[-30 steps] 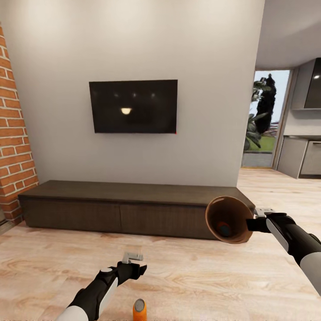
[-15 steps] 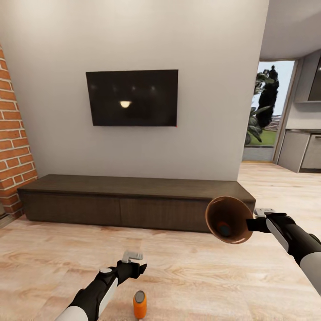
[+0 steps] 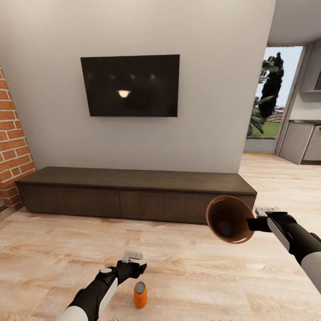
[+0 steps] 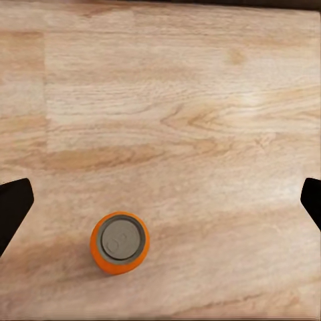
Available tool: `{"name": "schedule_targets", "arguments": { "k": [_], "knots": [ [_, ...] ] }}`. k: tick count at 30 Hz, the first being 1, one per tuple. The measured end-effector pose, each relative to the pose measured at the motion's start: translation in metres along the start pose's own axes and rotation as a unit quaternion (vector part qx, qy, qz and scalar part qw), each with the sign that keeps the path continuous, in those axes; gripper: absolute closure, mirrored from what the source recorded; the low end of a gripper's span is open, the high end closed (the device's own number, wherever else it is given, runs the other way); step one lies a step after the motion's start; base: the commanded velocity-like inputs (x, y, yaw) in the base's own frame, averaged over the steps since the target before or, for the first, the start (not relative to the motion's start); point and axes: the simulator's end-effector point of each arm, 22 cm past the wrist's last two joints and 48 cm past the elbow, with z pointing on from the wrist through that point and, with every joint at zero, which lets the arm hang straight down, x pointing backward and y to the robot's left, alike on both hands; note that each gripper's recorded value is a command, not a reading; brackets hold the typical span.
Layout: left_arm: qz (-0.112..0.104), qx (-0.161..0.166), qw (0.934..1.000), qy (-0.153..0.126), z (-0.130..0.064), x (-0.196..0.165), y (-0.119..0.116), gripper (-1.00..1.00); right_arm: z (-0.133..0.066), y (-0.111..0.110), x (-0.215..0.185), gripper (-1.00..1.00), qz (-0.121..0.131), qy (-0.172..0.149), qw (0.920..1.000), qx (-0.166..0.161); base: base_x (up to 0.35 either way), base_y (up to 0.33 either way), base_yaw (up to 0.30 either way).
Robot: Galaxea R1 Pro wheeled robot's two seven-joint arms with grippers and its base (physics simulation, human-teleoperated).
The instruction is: Put the three can of soda from the living room inside the tash can in the kitchen.
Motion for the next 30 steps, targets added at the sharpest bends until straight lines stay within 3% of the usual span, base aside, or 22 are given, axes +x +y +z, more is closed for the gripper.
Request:
{"name": "schedule_targets", "arguments": {
  "k": [30],
  "knots": [
    [-0.020, 0.003, 0.9982, 0.056, 0.029, 0.063, 0.007, -1.00, 0.051, 0.005, 0.026, 1.00, -0.003, 0.042, 0.9991, 0.002, 0.000, 0.000, 0.000]
  ]
}}
